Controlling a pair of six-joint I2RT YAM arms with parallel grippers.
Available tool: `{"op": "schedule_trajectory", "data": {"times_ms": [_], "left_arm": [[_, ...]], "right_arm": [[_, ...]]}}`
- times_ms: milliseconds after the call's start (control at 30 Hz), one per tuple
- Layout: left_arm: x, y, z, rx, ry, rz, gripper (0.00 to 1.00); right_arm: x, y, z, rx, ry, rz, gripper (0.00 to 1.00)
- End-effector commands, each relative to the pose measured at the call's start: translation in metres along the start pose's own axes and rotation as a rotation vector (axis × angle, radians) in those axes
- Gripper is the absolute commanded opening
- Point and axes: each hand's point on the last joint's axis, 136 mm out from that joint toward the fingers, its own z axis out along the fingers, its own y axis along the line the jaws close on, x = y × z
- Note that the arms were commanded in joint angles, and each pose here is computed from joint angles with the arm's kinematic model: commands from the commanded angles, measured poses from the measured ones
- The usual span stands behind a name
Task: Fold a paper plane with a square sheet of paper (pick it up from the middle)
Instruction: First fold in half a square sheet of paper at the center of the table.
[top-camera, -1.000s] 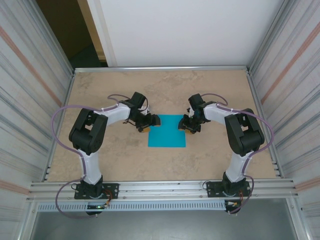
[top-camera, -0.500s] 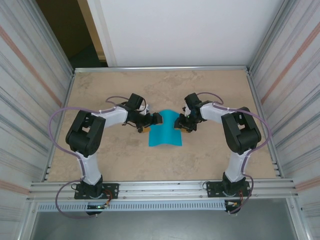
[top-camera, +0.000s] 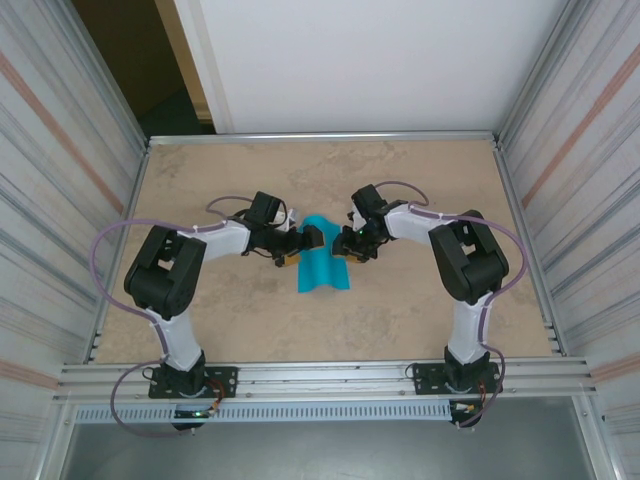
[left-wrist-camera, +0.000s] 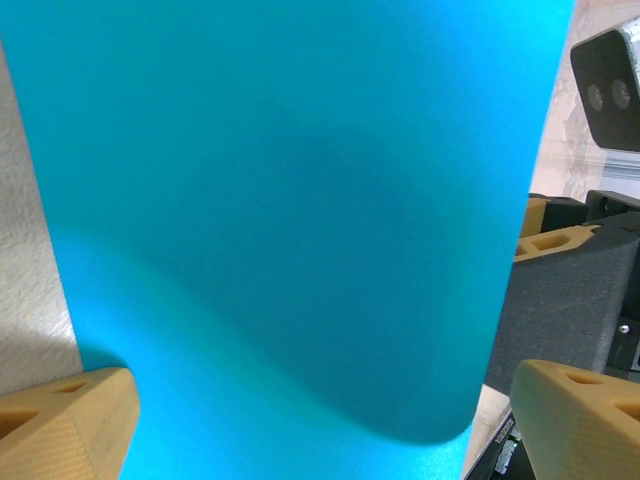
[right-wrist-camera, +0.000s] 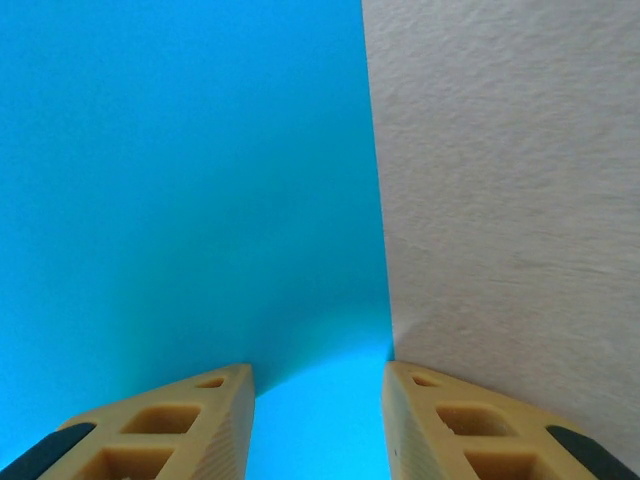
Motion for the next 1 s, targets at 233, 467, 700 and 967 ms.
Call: {"op": "schedule_trajectory", "data": {"times_ms": [233,467,700,967], "left_arm": [[0.017,0.032,-0.001,-0.249,0.066,-0.028,0.92],[0.02,0.027,0.006,-0.299,0.089,0.0,0.88],[0.015,0.02,0.007,-0.281,0.07,0.007,0.68],[0.005,0.017,-0.002,-0.287,0.027,0.052,0.43]], "right_arm": [[0.006,0.006,0.017,-0.016,0.029,0.045,0.39],[0.007,0.006,0.019,-0.035,0.029,0.056,0.39],[0.006,0.001,0.013,-0.055,0.007,0.079,0.39],[-0.01,0.006,-0.021,-0.149,-0.11,0.11,0.41]]}}
